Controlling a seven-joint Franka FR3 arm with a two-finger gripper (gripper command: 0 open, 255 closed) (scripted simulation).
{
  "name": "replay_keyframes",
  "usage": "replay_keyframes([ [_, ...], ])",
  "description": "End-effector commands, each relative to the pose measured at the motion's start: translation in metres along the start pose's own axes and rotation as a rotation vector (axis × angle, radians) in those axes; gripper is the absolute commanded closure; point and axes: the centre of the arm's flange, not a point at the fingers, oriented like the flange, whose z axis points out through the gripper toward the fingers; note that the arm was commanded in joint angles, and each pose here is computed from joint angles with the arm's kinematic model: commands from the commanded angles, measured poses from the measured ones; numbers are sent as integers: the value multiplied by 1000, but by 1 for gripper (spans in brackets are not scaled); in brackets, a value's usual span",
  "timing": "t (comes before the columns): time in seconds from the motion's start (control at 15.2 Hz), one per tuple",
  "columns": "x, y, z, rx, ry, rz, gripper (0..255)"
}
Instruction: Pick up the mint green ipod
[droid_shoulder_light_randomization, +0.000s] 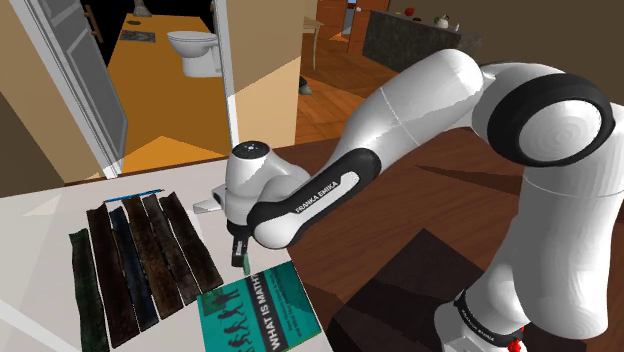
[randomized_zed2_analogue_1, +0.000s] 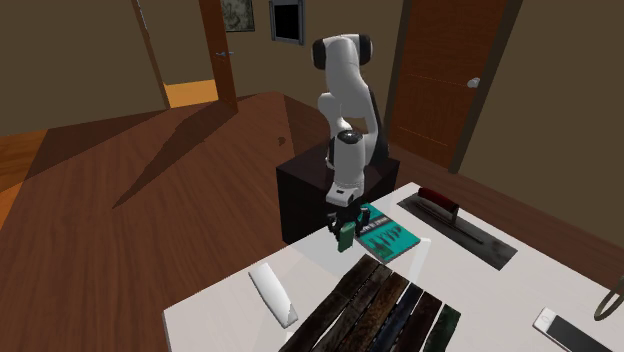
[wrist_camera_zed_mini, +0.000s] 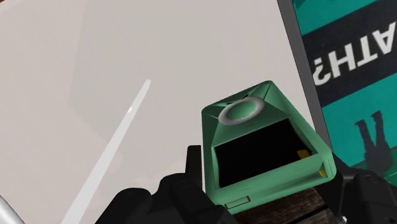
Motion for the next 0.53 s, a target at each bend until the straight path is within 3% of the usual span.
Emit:
replay_keyframes([
  [0.0,1,0,-10,0,0,0,255],
  [0.46,6,-1,-46,0,0,0,255],
])
